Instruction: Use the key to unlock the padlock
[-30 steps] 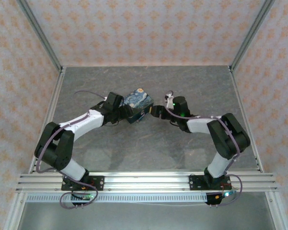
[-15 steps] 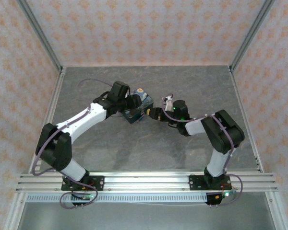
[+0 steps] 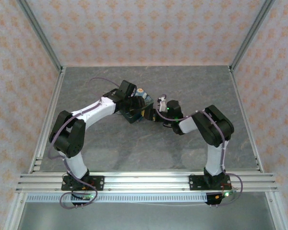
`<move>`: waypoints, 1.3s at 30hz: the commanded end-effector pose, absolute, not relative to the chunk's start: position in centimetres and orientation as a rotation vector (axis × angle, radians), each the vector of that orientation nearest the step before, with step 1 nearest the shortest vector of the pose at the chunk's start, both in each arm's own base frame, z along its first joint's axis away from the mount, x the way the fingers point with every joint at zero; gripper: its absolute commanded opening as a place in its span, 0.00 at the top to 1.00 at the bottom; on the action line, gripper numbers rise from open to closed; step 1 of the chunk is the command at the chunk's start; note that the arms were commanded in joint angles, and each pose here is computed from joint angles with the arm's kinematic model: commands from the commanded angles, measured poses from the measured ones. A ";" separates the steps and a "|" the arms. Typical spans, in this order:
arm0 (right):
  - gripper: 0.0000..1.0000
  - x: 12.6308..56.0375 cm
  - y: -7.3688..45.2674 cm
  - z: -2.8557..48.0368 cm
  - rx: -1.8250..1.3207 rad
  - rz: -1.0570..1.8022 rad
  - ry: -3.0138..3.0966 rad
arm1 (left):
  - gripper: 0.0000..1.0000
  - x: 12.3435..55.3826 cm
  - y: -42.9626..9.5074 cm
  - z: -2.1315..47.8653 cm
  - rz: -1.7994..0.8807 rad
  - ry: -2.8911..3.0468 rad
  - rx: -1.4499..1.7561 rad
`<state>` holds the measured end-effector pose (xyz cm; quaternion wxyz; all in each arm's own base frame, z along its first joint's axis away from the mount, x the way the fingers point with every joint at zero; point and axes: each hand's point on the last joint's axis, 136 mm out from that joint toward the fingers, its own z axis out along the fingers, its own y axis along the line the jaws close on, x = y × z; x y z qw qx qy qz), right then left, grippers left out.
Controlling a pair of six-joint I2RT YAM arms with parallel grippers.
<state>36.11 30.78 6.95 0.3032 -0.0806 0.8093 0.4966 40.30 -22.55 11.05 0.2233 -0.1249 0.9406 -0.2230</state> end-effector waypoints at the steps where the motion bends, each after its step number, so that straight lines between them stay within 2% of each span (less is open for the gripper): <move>1: 0.37 36.6 31.8 7.8 -0.252 1.350 2.094 | 0.39 40.6 -22.7 11.3 -0.602 2.603 -0.313; 35: 0.40 36.3 33.1 7.9 -0.318 1.450 2.048 | 0.39 40.6 -22.4 9.6 -0.554 2.629 -0.353; 39: 0.43 36.2 32.9 8.3 -0.327 1.466 2.009 | 0.39 40.6 -22.4 9.6 -0.548 2.629 -0.360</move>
